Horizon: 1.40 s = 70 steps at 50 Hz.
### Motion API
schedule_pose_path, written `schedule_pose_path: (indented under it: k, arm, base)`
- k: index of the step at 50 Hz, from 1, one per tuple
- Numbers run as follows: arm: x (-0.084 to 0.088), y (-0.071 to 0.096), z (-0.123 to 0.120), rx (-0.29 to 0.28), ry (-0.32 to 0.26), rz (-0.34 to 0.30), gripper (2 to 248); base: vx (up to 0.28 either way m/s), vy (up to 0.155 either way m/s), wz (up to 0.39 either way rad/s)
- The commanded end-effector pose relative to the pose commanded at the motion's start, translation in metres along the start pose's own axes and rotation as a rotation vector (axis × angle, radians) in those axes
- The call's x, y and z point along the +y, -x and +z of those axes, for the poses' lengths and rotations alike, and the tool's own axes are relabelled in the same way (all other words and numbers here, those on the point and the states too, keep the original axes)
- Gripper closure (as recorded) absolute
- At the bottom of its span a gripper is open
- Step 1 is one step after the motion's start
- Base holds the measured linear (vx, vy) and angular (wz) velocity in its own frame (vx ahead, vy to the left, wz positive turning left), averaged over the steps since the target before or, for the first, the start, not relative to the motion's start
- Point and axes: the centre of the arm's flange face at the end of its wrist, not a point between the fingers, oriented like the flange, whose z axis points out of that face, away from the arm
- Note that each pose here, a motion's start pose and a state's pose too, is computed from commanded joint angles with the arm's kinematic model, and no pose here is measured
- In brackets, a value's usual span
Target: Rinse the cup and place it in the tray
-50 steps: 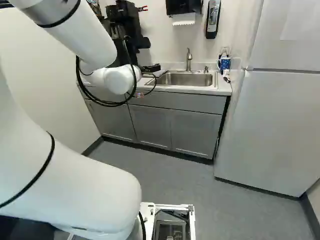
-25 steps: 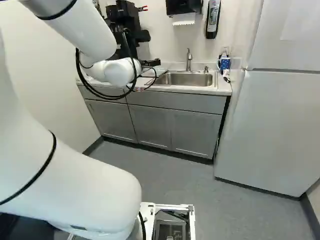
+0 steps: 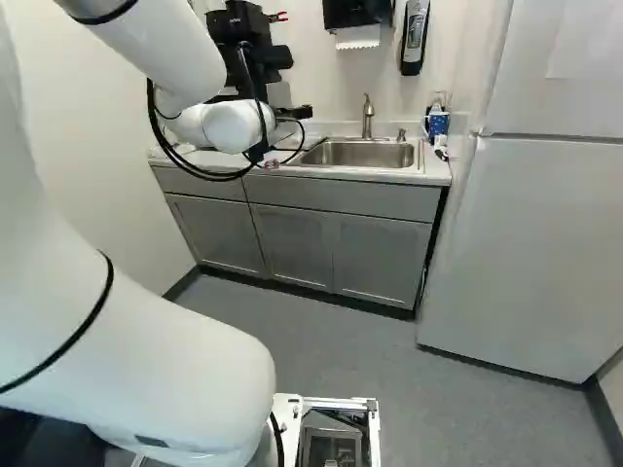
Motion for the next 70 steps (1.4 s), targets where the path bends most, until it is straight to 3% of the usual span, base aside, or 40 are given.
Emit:
schedule_pose_path:
  k: [70]
  arm:
    - [0.0,-0.066,0.027,-0.002,0.0,0.0,3]
  base:
    - [0.0,0.0,0.0]
